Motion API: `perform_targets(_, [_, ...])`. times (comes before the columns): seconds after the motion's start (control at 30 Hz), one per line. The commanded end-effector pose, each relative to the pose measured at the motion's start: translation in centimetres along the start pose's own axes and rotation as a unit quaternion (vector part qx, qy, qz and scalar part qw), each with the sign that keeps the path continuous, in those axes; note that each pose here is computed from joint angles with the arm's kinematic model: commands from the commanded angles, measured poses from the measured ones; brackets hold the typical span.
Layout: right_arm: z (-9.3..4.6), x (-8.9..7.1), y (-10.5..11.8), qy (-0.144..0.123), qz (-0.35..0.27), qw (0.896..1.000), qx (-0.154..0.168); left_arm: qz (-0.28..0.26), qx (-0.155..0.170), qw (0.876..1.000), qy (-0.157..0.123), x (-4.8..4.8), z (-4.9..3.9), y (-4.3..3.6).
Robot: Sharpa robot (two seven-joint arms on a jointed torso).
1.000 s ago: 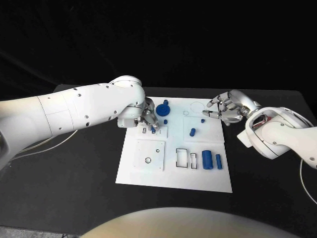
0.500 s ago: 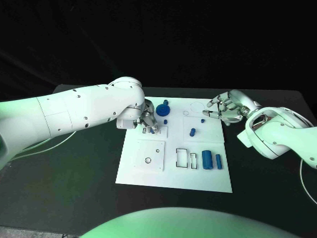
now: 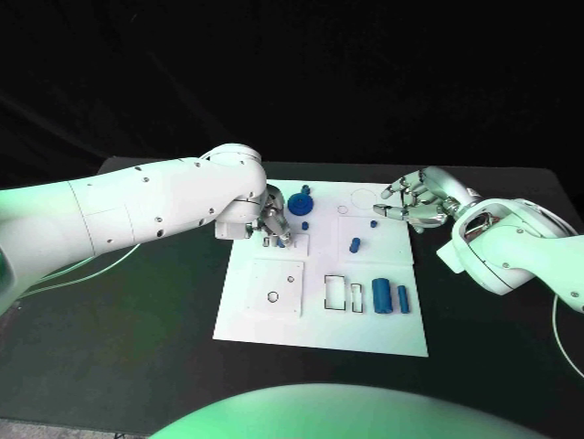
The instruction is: Assemble the parts on the task board
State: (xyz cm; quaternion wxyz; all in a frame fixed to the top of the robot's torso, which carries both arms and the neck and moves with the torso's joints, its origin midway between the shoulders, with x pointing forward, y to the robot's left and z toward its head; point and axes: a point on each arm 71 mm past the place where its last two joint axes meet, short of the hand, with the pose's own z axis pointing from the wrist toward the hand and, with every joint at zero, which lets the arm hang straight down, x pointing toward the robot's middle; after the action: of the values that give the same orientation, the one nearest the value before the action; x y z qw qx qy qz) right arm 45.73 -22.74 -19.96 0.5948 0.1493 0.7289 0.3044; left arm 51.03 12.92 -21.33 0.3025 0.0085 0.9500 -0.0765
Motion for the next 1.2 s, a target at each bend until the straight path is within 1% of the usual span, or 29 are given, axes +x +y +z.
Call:
perform_targets(0.03, [0.02, 0.07, 0.14, 0.002, -0.005, 1.0, -0.005, -0.003, 0.001, 1.0, 0.004, 0.06, 0.06, 0.05])
perform_targets(0.43, [0.06, 0.1, 0.15, 0.003, -0.005, 1.0, -0.006, -0.023, 0.007, 0.999, 0.027, -0.05, 0.09, 0.32])
perform_targets(0.63, [0.08, 0.1, 0.15, 0.003, -0.005, 1.0, -0.006, -0.036, 0.012, 0.999, 0.037, -0.33, -0.06, 0.45])
perform_targets(0.87, [0.1, 0.12, 0.16, 0.003, -0.006, 1.0, -0.005, -0.043, 0.017, 0.997, 0.054, -0.61, -0.13, 0.39])
perform_targets(1.2, [0.13, 0.14, 0.17, 0.003, -0.006, 1.0, -0.005, -0.043, 0.02, 0.997, 0.068, -0.9, -0.12, 0.24])
